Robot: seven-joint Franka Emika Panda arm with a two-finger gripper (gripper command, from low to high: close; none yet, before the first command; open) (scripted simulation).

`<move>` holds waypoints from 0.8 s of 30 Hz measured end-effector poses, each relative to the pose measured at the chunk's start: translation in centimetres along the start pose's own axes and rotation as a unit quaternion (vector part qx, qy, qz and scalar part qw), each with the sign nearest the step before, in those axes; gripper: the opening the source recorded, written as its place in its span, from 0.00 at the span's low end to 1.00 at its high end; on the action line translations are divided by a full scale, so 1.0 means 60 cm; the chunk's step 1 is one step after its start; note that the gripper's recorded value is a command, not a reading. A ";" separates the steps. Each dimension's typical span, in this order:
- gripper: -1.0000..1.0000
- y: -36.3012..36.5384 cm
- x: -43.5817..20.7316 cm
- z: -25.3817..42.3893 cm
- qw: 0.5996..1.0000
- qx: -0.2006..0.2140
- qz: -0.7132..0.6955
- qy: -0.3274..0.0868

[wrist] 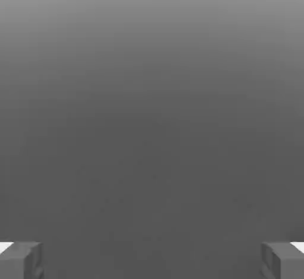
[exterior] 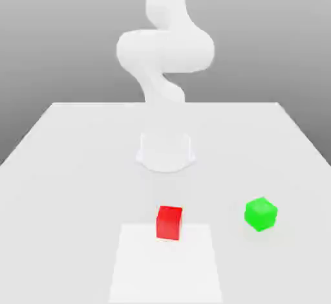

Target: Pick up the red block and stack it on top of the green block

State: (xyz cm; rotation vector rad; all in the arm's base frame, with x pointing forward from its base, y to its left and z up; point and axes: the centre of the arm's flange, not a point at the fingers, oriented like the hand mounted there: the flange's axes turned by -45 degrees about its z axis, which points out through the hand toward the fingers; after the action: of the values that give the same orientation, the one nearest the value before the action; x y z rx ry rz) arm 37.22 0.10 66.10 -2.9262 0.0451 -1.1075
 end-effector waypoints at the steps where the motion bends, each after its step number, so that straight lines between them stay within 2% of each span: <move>1: 0.50 0.000 -0.014 0.043 1.000 0.000 0.004 -0.019; 9: 0.50 -0.001 -0.200 0.323 0.985 -0.010 0.035 -0.166; 17: 0.50 0.004 -0.507 0.504 0.943 -0.034 0.066 -0.324; 19: 0.50 0.007 -0.567 0.541 0.935 -0.038 0.071 -0.345; 23: 0.50 0.007 -0.617 0.584 0.933 -0.039 0.072 -0.351; 24: 0.00 0.007 -0.626 0.591 0.933 -0.039 0.072 -0.352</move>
State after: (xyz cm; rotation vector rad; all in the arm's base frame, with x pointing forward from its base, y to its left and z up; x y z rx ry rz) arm 32.56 0.90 14.67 -3.1280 0.2883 -0.0007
